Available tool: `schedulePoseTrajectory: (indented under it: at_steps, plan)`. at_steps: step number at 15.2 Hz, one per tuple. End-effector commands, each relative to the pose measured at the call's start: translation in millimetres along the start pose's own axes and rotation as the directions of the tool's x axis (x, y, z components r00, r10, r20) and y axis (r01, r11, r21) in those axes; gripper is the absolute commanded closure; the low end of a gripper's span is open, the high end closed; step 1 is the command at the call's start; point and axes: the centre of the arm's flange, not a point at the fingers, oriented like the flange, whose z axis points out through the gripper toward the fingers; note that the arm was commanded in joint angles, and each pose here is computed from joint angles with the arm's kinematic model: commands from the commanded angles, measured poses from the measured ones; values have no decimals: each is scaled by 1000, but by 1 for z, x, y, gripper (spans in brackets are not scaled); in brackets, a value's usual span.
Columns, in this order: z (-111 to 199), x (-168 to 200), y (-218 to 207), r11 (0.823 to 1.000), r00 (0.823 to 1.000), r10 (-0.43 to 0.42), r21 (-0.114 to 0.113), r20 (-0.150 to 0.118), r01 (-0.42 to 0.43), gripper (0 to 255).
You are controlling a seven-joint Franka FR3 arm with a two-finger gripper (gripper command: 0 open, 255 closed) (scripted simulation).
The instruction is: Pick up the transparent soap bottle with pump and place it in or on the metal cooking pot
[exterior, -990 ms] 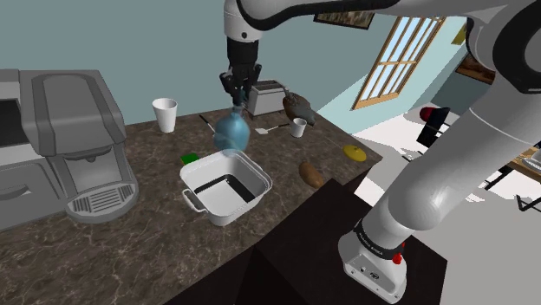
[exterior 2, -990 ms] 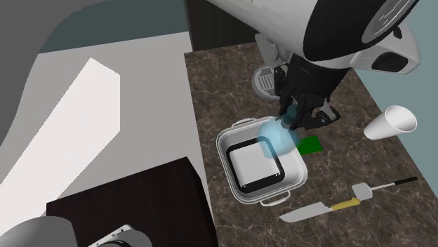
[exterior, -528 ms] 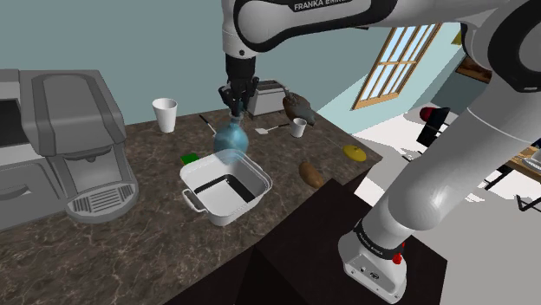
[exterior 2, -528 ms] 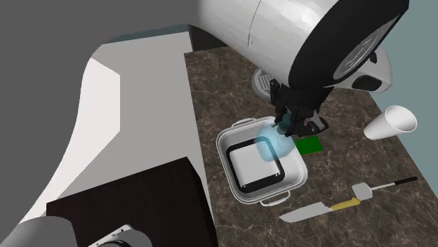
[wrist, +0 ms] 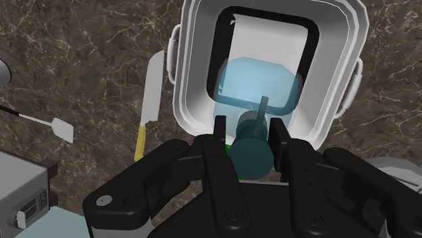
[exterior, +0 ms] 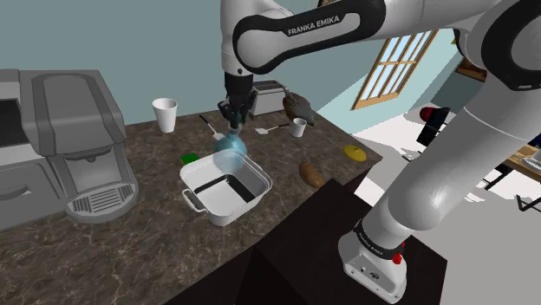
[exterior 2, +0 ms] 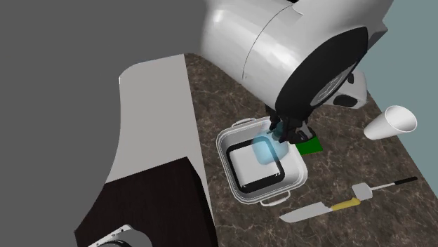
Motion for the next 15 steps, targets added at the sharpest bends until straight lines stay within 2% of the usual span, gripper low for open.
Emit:
schedulePoseTrajectory:
  at_steps: [1,9,15]
  plan:
    - [11,1,-1,1000,1000,0,0,-1,0,255]
    - [51,2,-6,1000,1000,0,0,-1,0,255]
    - [51,2,-6,1000,1000,0,0,-1,0,255]
